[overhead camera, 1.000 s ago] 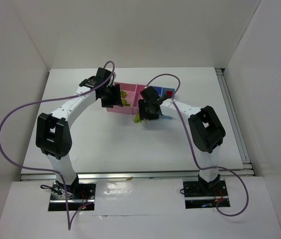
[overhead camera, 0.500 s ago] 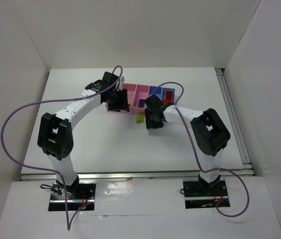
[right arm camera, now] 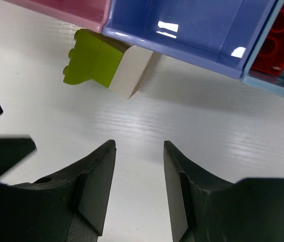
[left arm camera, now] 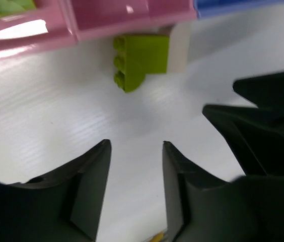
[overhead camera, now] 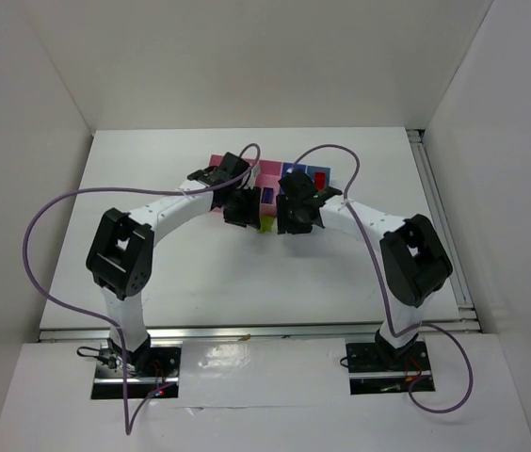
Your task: Sort the legos into containers by color
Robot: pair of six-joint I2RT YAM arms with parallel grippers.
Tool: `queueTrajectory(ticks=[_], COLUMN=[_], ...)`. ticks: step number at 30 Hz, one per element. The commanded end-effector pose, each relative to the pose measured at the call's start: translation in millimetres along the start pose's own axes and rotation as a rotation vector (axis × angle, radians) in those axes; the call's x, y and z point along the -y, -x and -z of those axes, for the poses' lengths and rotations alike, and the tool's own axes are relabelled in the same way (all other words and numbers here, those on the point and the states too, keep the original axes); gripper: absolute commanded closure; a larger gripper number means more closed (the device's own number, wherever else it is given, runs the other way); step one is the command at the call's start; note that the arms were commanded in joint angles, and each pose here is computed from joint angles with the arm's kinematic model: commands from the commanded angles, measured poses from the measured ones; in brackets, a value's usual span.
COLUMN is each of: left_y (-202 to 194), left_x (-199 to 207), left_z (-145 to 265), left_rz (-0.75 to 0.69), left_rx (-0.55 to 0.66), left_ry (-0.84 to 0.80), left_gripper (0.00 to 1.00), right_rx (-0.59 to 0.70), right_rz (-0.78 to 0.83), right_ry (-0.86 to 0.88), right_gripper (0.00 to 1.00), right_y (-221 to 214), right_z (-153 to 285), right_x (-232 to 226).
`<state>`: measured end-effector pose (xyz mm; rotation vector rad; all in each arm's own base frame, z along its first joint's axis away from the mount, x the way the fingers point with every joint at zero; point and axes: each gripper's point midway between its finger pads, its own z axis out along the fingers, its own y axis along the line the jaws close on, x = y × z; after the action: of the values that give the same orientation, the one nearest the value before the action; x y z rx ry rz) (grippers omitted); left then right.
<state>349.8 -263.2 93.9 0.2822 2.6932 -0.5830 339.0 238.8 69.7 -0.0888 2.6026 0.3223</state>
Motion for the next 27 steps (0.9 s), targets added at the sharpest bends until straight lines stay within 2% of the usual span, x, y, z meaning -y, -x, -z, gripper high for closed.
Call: queueTrajectory(ticks=[1,2,8,16,19,20,22,27], left_y=[21.0,20.3,25.4,39.7,45.6,46.0,45.5,52.1], left_x=[-13.6,-10.5,-7.2,1.5,3.7,3.0,-0.2,-1.1], left_z=[-15.4,-20.3,-45.8,-53.0,-52.8,-56.5,-58.9,-64.2], left_rz=[0.027,0.019,0.042,0.058,0.045,0.045,0.04,0.029], left_rx=[0.092,0.092,0.09,0.154,0.176,0.172,0.16,0.168], left_ry=[0.079,0.074,0.066,0.041,0.032,0.034,0.052,0.061], left_gripper=[0.46,0.51,0.52,0.5,0.45,0.39,0.34,0.34], right_rx=[0.081,0.096,0.139,0.148,0.147,0.147,0.141,0.131], right_rz=[-0.044,-0.045,-0.064,-0.105,-0.112,-0.112,-0.118,-0.117], right_ry=[0.029,0.025,-0.042,-0.095,-0.102,-0.102,-0.111,-0.115], right_gripper=[0.49,0.49,0.49,0.48,0.48,0.48,0.48,0.48], right_y=[27.2,30.6,35.9,30.9,28.6,28.6,27.9,26.0], right_z=[20.2,24.1,46.5,60.8,65.0,65.0,65.1,61.9], right_x=[-7.6,-7.0,14.2,44.1,49.1,49.1,53.3,53.8])
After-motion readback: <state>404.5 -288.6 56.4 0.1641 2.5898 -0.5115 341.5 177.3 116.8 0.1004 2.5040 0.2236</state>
